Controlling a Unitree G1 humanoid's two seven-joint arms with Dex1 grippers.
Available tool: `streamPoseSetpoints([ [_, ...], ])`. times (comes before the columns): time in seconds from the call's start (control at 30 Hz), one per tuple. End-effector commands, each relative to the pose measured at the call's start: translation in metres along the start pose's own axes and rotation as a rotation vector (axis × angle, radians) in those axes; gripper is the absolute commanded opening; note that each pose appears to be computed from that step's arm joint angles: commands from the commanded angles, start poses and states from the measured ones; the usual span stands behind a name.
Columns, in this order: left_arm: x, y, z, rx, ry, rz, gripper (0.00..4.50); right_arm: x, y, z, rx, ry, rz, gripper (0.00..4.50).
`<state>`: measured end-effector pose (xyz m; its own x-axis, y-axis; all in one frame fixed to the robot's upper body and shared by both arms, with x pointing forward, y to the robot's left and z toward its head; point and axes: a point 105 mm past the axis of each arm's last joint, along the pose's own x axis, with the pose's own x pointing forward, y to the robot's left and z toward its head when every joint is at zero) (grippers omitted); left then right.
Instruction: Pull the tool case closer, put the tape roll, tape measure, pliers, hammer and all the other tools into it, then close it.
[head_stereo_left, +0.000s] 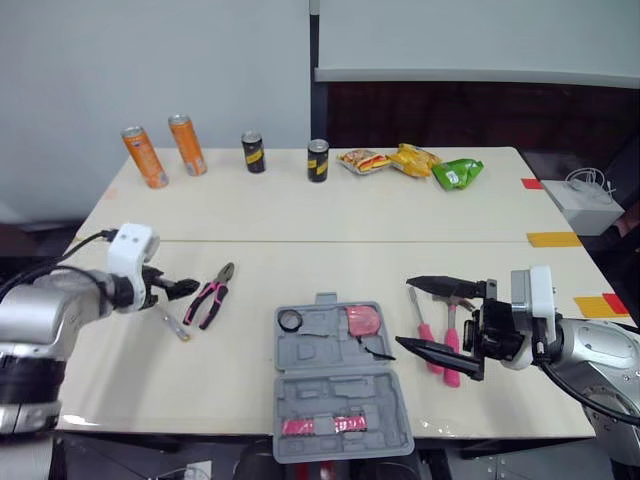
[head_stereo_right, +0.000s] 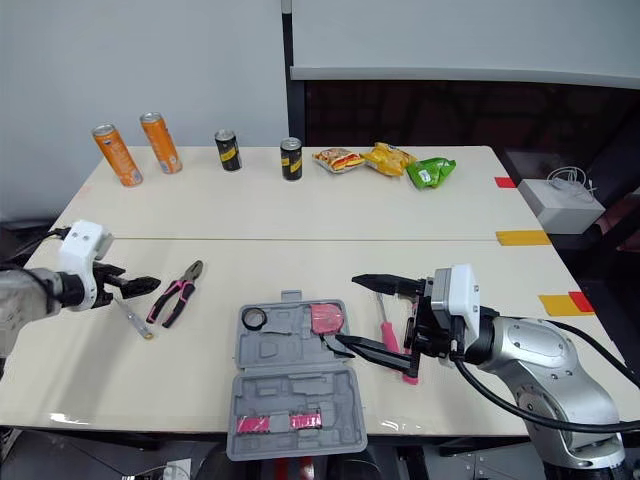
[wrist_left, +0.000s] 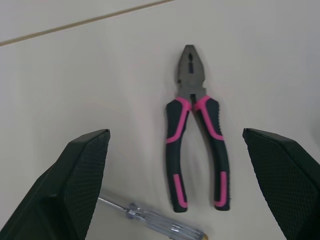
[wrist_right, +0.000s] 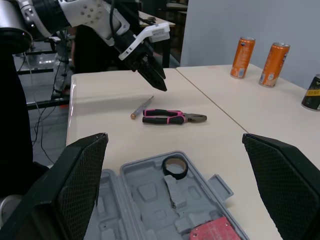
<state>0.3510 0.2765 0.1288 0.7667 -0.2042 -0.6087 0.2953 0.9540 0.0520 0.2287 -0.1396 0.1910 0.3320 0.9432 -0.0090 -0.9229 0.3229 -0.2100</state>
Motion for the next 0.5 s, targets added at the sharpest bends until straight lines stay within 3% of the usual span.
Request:
streamPoseSetpoints([
  [0.03, 0.01, -0.003, 0.001, 0.002, 0.028, -0.016, 4.5, 0.001, 0.002, 0.005, -0.027, -0.009, 0.005, 4.47],
  [0.5, 0.063, -0.025, -0.017, -0.099, 0.098, 0.052, 4.5, -0.002, 0.004, 0.01, -0.033, -0.008, -0.026, 4.47],
])
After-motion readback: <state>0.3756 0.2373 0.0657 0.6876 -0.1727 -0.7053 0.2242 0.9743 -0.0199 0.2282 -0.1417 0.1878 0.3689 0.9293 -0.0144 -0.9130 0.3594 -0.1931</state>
